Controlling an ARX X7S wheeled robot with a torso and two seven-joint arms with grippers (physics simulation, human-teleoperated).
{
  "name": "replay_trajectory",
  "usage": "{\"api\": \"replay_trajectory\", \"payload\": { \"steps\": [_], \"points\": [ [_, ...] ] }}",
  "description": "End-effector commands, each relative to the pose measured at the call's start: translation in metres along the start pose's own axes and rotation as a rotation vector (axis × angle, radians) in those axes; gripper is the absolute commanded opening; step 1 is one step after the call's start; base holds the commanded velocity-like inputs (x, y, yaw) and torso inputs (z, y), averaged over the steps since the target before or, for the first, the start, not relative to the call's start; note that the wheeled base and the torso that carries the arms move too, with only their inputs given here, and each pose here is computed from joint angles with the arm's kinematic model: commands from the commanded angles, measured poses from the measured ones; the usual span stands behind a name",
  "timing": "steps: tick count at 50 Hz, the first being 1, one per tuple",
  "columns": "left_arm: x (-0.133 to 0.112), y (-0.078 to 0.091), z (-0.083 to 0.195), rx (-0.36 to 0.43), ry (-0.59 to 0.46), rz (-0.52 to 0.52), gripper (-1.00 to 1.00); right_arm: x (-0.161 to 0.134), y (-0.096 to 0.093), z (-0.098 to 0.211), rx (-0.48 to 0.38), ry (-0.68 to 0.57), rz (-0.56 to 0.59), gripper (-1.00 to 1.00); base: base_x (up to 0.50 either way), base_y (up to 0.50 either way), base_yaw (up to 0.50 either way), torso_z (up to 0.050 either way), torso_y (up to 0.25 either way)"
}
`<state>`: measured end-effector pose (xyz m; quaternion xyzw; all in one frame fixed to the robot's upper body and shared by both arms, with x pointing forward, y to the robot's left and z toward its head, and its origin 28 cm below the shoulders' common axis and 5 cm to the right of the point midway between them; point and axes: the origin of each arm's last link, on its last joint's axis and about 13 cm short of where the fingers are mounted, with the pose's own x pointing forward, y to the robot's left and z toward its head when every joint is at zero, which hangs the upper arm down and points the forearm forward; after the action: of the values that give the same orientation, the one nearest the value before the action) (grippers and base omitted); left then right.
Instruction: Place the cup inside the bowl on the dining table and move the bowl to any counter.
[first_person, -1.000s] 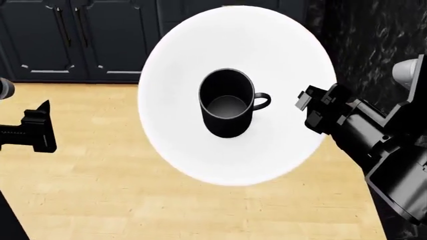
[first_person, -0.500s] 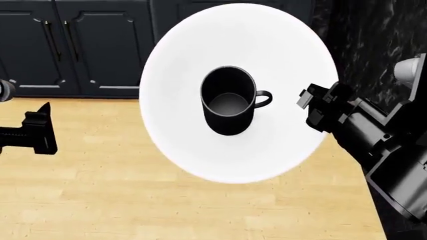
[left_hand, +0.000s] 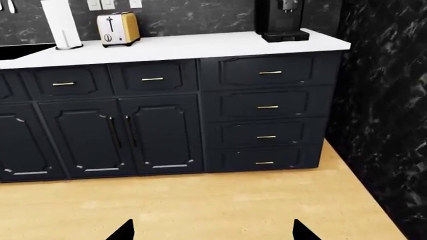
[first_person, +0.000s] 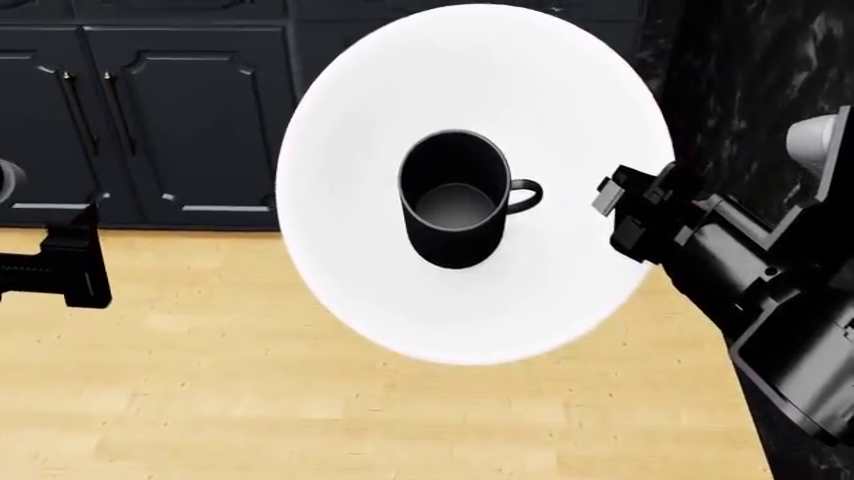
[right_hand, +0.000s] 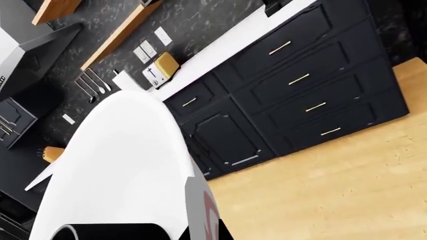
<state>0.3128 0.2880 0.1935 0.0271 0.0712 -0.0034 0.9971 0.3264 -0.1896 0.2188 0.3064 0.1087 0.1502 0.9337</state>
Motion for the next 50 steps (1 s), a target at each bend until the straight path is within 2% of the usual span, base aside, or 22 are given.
{"api": "replay_trajectory", "payload": {
  "steps": [1, 26, 30, 36, 50],
  "points": [
    [0.0014, 0.0008, -0.0032, -0.005, 0.001, 0.008, 1.00, 0.0032, 0.0035, 0.0038, 0.014, -0.026, 0.039, -1.00, 0.50, 0.00, 0.00, 0.000, 0.000],
    [0.0007, -0.0003, 0.0029, 0.007, -0.010, 0.002, 1.00, 0.0038, 0.0074, 0.0109, 0.019, -0.041, 0.049, -1.00, 0.50, 0.00, 0.00, 0.000, 0.002],
    [0.0022, -0.0064, 0.0026, 0.006, -0.012, 0.002, 1.00, 0.0042, 0.0077, 0.0105, 0.019, -0.037, 0.050, -1.00, 0.50, 0.00, 0.00, 0.000, 0.003],
    [0.0019, -0.0009, 0.0027, 0.003, -0.011, 0.003, 1.00, 0.0035, 0.0071, 0.0099, 0.018, -0.033, 0.045, -1.00, 0.50, 0.00, 0.00, 0.000, 0.000],
    [0.0030, -0.0018, 0.0052, 0.007, -0.019, 0.006, 1.00, 0.0058, 0.0062, 0.0071, 0.013, -0.021, 0.048, -1.00, 0.50, 0.00, 0.00, 0.000, 0.002]
  ]
}}
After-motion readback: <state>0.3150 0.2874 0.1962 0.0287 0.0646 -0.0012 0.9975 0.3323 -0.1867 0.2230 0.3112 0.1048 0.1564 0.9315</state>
